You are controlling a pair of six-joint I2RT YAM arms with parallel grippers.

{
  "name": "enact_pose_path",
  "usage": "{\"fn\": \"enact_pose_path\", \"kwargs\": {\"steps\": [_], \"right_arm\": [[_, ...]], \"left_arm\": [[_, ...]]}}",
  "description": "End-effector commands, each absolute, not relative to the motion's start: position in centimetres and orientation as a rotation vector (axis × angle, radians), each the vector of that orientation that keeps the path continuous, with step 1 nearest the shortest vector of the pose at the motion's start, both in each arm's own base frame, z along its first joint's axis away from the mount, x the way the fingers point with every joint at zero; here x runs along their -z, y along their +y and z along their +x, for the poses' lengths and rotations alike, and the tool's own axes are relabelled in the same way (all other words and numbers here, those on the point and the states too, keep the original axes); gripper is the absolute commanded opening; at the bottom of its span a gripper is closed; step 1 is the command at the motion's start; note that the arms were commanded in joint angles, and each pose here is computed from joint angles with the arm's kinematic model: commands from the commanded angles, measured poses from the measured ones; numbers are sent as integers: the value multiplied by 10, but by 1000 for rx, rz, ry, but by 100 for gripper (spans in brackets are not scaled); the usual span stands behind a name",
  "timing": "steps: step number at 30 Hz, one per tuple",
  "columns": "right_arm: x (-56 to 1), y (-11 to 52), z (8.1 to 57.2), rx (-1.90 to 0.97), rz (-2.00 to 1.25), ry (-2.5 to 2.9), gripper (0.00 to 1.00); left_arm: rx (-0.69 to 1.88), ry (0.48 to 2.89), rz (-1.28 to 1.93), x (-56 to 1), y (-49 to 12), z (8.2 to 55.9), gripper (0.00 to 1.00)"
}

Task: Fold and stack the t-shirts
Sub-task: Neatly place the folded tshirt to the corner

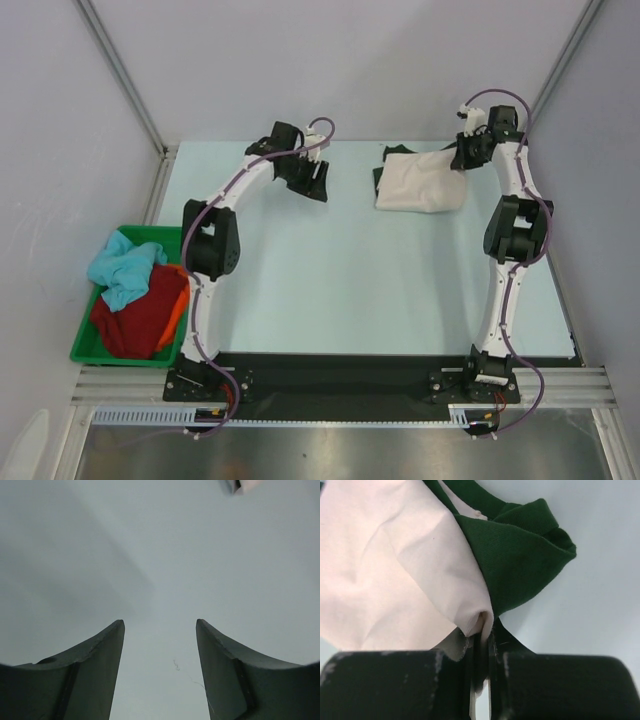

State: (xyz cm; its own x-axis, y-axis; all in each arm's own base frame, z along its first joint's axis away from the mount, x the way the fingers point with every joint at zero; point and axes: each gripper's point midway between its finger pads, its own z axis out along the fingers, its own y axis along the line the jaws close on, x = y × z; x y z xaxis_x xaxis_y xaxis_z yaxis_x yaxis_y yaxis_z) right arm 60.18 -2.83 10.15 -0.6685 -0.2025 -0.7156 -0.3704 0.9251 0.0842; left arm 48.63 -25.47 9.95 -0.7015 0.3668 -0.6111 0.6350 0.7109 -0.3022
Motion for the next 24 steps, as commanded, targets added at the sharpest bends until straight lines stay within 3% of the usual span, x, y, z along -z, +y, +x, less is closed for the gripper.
{"fn": "enact_pose_path", "kwargs": {"steps": [1, 12, 24], "right_arm": [[-105, -77, 621, -15, -461, 2291, 0], [-107, -163, 636, 261, -266, 2259, 0], [-132, -199, 668, 534, -168, 2110, 0]], "left_arm": [[602, 2292, 804, -145, -248, 492, 65], [523, 2307, 855, -141, -245, 478, 65], [485, 2304, 923, -138, -259, 465, 65]]}}
